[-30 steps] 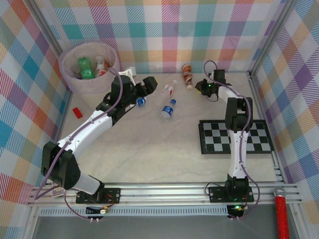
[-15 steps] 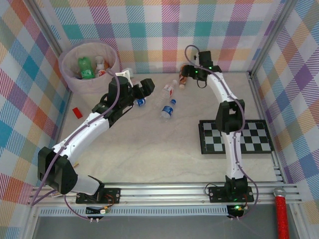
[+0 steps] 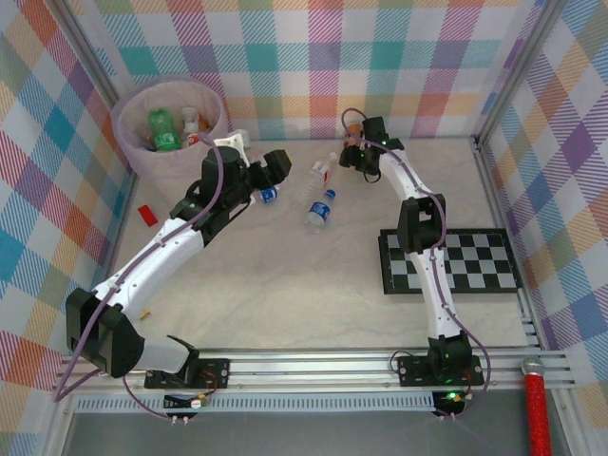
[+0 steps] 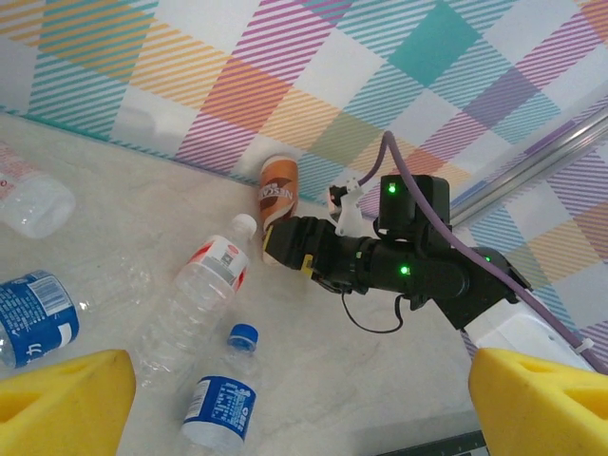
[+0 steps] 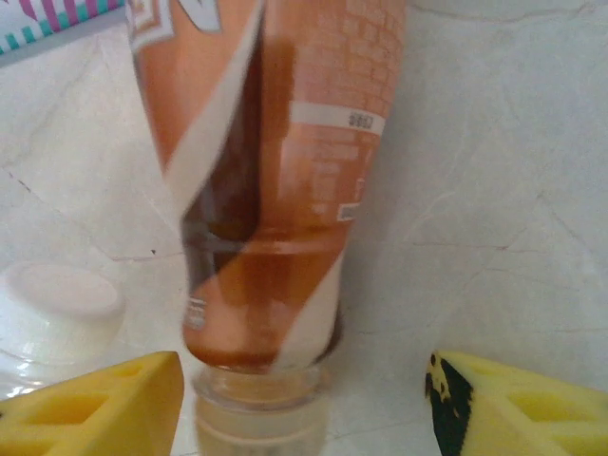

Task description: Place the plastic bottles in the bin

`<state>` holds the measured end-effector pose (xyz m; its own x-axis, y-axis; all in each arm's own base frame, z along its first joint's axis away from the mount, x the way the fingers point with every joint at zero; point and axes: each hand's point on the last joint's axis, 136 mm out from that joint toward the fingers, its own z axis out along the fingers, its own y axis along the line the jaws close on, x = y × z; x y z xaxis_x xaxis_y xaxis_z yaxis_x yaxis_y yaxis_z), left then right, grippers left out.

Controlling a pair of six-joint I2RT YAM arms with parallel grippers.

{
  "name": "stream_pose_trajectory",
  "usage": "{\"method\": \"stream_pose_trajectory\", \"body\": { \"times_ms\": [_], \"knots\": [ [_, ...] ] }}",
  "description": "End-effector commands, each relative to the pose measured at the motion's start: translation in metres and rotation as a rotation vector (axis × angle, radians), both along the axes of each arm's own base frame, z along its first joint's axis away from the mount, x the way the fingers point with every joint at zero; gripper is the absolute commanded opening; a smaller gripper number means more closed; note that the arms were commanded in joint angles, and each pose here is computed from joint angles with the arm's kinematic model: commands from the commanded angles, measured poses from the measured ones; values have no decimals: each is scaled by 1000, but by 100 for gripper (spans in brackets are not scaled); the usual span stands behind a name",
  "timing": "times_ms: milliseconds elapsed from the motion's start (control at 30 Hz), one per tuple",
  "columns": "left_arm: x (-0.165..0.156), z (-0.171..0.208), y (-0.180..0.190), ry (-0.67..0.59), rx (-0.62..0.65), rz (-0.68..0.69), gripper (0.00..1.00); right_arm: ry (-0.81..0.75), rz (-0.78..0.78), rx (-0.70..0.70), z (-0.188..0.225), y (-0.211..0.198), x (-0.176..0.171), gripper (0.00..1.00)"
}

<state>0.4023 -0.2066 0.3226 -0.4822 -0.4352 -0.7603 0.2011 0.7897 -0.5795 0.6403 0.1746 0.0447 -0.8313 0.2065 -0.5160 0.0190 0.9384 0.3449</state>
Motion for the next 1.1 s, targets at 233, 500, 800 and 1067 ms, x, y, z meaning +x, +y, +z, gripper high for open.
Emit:
{"method": "stream_pose_trajectory", "body": {
  "times_ms": [233, 500, 800, 1067],
  "knots": [
    [-6, 4, 3, -15, 19, 10, 91, 22, -48, 14, -7, -17, 4, 46],
    [-5, 8, 0, -4, 9, 3, 91, 30, -24, -3, 25, -26, -16, 22],
    [-18, 32, -17, 6, -127, -95, 100, -101, 179, 119, 156, -3, -102, 16],
    [-15, 40, -42, 61, -281, -213, 100, -201, 511, 302, 225, 65, -240, 14]
  ]
}}
